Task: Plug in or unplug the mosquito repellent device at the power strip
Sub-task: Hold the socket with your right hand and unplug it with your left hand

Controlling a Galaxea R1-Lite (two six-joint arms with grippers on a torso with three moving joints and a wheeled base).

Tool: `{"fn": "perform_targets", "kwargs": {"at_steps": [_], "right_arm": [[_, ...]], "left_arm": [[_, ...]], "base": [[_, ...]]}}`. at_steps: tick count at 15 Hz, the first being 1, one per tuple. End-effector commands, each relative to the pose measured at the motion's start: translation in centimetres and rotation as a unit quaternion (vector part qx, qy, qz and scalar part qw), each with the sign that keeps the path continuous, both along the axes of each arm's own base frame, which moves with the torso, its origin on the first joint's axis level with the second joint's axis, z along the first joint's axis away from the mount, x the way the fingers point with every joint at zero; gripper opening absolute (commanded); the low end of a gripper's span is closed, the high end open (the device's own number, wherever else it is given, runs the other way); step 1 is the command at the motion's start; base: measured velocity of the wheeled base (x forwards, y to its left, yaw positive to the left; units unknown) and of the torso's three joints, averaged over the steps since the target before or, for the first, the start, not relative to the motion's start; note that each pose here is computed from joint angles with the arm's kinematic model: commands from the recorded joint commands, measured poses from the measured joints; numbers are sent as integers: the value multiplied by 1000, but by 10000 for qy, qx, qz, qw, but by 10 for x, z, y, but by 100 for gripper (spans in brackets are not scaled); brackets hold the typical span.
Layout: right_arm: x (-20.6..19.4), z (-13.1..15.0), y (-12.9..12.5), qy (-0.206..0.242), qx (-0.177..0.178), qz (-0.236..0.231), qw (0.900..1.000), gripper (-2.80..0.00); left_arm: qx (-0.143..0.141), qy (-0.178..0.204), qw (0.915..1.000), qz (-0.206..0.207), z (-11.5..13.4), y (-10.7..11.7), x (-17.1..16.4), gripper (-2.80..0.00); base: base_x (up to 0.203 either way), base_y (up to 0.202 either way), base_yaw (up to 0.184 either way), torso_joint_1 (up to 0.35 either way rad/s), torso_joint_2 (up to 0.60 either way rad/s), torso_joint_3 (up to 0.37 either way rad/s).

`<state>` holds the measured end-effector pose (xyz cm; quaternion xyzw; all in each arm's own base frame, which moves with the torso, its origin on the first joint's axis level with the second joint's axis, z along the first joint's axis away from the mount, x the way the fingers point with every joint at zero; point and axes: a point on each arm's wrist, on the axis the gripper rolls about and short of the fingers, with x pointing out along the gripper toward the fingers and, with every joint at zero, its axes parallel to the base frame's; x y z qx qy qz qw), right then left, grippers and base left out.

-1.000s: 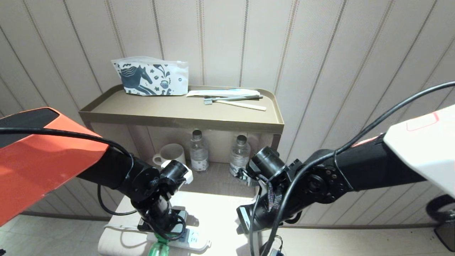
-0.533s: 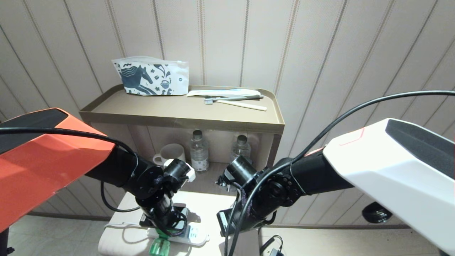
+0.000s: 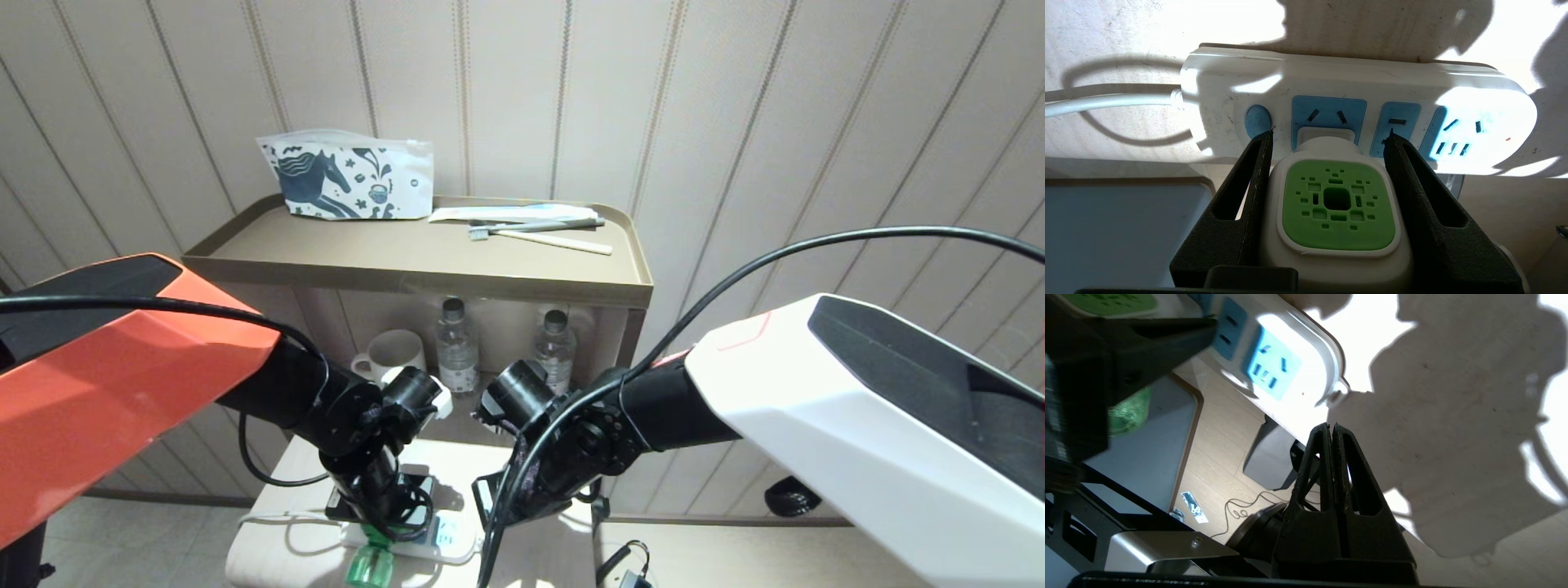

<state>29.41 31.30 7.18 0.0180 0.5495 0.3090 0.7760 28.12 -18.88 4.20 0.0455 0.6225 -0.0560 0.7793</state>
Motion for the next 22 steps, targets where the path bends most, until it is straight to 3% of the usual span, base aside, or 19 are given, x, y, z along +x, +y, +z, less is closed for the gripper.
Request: {"fn": "perform_targets", "kwargs": {"at_steps": [1, 5, 8, 16, 22], "right_arm": [[-1, 1, 14, -89, 89, 102, 9999, -280], [-1, -5, 35, -248, 86, 176, 9995, -280], [4, -16, 45, -531, -153, 19, 9985, -280], [-3, -32, 63, -802, -439, 33, 9958, -280], [-4, -35, 61, -777, -502, -9, 9957, -280]], "left_arm": [[5, 11, 10000, 13, -1, 0, 0, -280], [-35, 26, 10000, 20, -1, -1, 1, -280], [-55, 1, 10000, 20, 0, -2, 1, -280], [-100, -82, 9999, 52, 5, -2, 2, -280], [-178, -163, 9996, 111, 10, -3, 4, -280]], "base": [[0, 0, 0, 0, 0, 0], [0, 0, 0, 0, 0, 0], [0, 0, 0, 0, 0, 0], [0, 0, 0, 0, 0, 0], [0, 0, 0, 0, 0, 0]]}}
